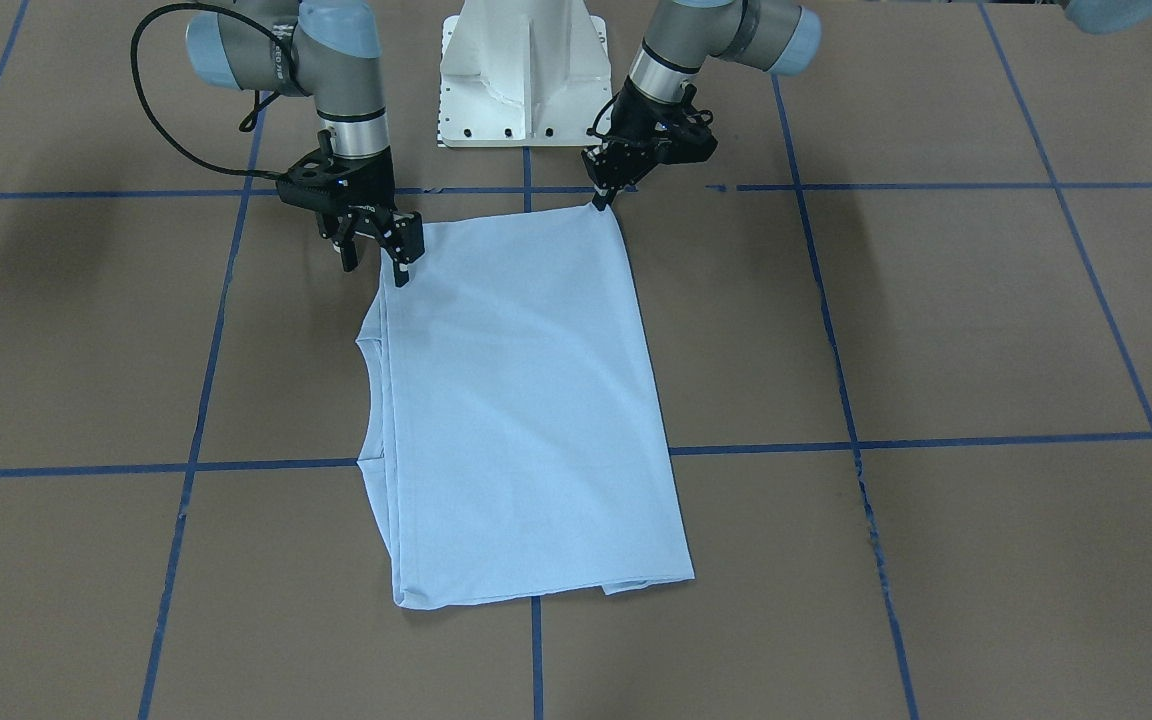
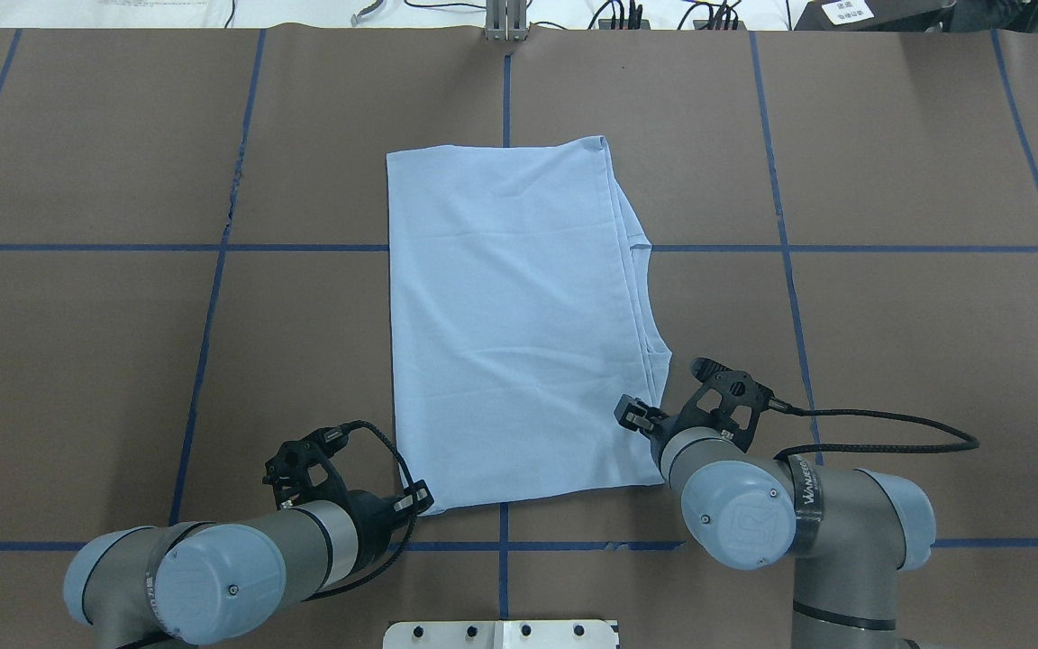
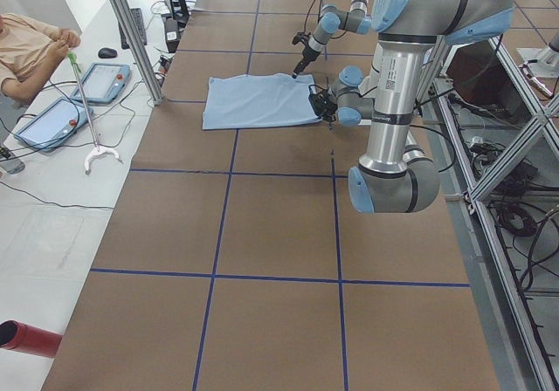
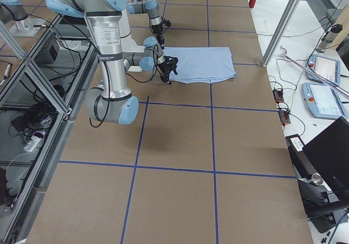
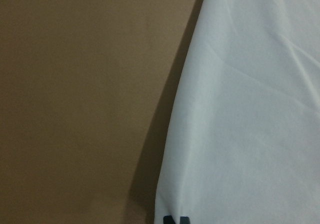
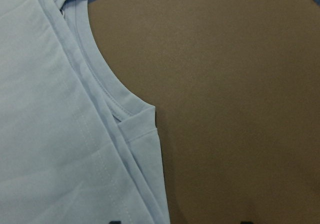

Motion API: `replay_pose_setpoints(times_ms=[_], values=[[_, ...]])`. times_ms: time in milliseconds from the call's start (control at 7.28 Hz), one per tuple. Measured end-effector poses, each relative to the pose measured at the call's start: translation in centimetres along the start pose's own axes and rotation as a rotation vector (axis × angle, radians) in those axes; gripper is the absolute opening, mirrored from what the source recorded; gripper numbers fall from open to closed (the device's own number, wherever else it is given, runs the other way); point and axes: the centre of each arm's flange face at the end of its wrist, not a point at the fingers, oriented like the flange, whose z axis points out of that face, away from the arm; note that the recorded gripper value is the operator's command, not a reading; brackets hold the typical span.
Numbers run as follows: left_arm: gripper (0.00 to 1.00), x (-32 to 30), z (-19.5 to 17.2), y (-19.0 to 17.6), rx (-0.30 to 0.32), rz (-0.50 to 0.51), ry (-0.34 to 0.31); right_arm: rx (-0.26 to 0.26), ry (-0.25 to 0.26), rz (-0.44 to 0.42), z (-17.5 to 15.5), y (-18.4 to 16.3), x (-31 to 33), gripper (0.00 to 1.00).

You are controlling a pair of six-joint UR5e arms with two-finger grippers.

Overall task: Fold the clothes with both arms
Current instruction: 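Grasp the two shirt corners nearest the robot with both grippers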

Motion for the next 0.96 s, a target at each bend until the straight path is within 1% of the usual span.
replay_pose_setpoints(times_ms=[137,412,687,961], values=[[0.0,0.0,0.0,0.0,0.0,0.0,0.0,0.004,0.002,-0.009,0.2,0.1,0.0,0.74],[0.0,0.0,0.0,0.0,0.0,0.0,0.001,0.007,0.005,-0.024,0.4,0.1,0.0,0.73],[0.0,-0.1,0.1,0.0,0.0,0.0,-0.001,0.014,-0.008,-0.036,0.1,-0.4,-1.3,0.72],[0.0,-0.1,0.1,0.0,0.0,-0.001,-0.002,0.019,-0.008,-0.049,-0.1,-0.8,-1.9,0.71]])
